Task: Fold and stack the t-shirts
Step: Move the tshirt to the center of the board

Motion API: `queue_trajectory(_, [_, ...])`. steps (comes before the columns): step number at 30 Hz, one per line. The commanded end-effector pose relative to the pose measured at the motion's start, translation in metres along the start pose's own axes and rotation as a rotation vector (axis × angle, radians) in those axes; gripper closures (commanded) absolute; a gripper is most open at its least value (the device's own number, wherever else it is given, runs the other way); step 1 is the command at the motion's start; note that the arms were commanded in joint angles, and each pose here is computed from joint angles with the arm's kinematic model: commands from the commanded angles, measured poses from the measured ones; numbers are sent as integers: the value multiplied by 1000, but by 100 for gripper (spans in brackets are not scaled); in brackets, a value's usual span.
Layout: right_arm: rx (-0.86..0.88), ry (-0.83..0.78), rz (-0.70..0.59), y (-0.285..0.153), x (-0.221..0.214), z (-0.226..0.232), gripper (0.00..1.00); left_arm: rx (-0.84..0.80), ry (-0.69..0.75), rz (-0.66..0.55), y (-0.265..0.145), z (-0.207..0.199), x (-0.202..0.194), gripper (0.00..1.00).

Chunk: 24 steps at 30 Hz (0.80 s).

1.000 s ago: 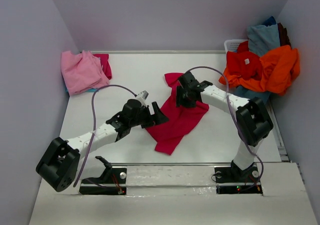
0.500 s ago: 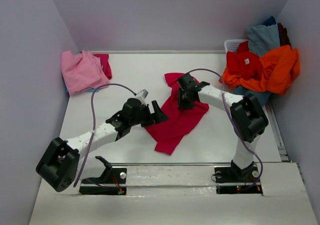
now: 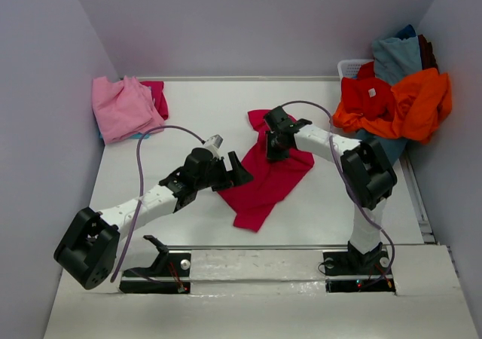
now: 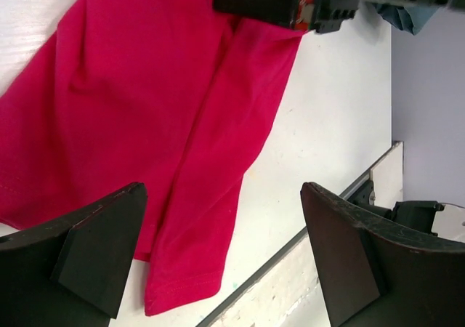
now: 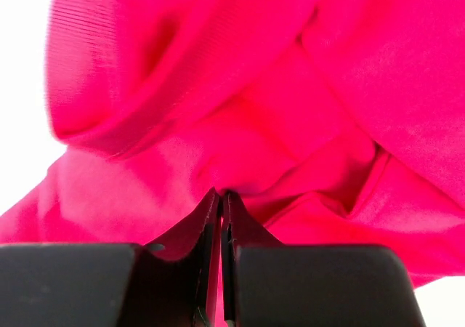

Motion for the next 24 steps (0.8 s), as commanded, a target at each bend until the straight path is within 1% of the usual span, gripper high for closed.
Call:
queue_trajectory(1, [37,-36,-142,-46,47,10,93,-68,49,-69,-5,-26,16,1])
queue_trajectory(3, [52,-49,-204,-76,62,12,93,-61,53,-81,-4,-24,18,1])
queue_trajectory(4, [68,-58,-265,-101,72,13,93,-57,54,-88,-4,-23,18,1])
queue_trajectory(5, [65,-66,-260,-101,71,13,93,-53,54,-92,-4,-22,19,1])
queue_trajectory(6, [93,-67,-327,-130,82,15,93,-47,53,-93,-4,-21,18,1])
queue_trajectory(7, [95,-78,-343,-144,83,14,93,-45,53,-102,-4,-20,19,1])
queue_trajectory(8, [115,-78,-410,-174,93,16,93,-46,52,-104,-4,-20,19,1])
queue_trajectory(11, [128,-105,-469,-216,98,14,93,-47,54,-115,-4,-21,21,1])
queue_trajectory(12, [126,-103,-520,-243,101,11,93,-43,57,-121,-4,-21,22,1])
queue_trajectory(14, [139,-144,-581,-273,102,16,93,-46,59,-134,-5,-23,24,1])
queue_trajectory(15, [114,-146,-620,-287,103,14,93,-43,59,-140,-5,-23,25,1])
queue_trajectory(16, [100,-153,-707,-318,102,13,93,-42,56,-155,-6,-23,26,1])
queue_trajectory(18, [100,-145,-790,-348,100,8,93,-48,51,-174,-6,-23,28,1])
queue_trajectory(19, [118,-131,-867,-376,96,3,93,-54,45,-178,-6,-24,28,1])
queue_trajectory(21, [130,-124,-946,-401,91,-4,93,-55,40,-179,-5,-22,27,1])
queue_trajectory(22, [154,-126,-1011,-422,85,-8,93,-53,35,-175,-4,-21,27,1])
queue_trajectory(24, [170,-124,-1081,-440,79,-12,93,-58,33,-176,-3,-21,27,1])
Point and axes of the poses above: each gripper's point midway between its finger pads, its own y axis out along the fingers, its own z axis along the line the jaws close on, x = y × z, the point moved 6 cm from there along -y, back along the fingers, and after that the axes turned 13 degrees about -y, right-handed, at the moved point
